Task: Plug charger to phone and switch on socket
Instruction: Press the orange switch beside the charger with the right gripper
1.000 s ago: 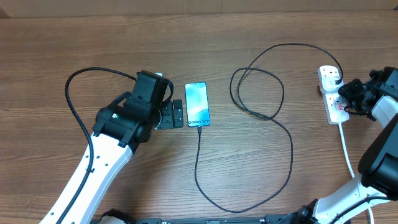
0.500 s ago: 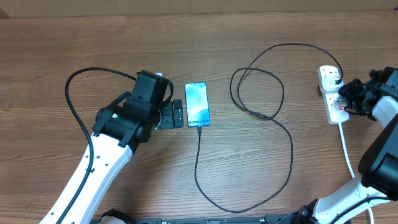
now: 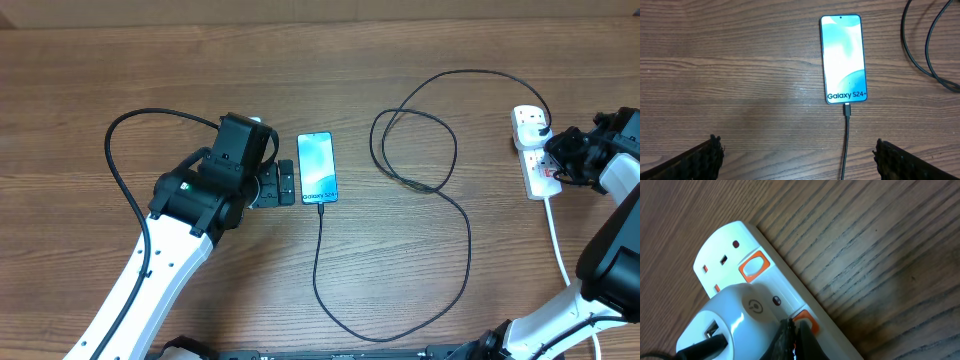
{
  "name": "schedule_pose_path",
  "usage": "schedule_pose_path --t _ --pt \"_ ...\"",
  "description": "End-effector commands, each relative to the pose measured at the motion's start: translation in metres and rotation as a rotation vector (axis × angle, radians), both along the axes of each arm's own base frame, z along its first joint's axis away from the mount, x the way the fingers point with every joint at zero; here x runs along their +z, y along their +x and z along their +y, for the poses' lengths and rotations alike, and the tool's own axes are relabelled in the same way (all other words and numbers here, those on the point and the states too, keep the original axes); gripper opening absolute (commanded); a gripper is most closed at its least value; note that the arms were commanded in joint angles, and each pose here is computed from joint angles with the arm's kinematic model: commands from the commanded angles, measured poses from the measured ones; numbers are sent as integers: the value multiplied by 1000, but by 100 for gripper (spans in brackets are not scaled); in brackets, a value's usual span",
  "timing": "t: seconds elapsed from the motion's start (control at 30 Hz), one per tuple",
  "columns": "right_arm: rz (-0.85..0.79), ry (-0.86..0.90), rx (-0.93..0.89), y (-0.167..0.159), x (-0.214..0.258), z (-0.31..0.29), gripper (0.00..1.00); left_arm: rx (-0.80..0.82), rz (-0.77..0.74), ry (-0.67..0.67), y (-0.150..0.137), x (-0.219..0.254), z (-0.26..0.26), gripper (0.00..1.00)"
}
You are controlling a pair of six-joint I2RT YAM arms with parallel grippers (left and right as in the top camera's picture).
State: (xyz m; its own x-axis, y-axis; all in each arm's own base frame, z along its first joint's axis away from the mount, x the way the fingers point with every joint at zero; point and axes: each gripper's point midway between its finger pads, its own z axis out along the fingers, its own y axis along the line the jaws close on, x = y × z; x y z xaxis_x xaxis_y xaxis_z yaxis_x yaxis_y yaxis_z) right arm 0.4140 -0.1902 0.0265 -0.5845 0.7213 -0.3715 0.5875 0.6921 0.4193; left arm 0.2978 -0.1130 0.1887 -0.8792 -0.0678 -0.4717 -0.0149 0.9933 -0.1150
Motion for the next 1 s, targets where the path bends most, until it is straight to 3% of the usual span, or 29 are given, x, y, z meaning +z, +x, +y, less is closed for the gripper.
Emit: schedule_pose_path --t 0.0,0.97 --pt "6 50 44 3 -4 20 4 16 -12 3 0 2 4 100" --pt "-57 38 3 11 4 0 4 16 -12 3 0 2 4 100"
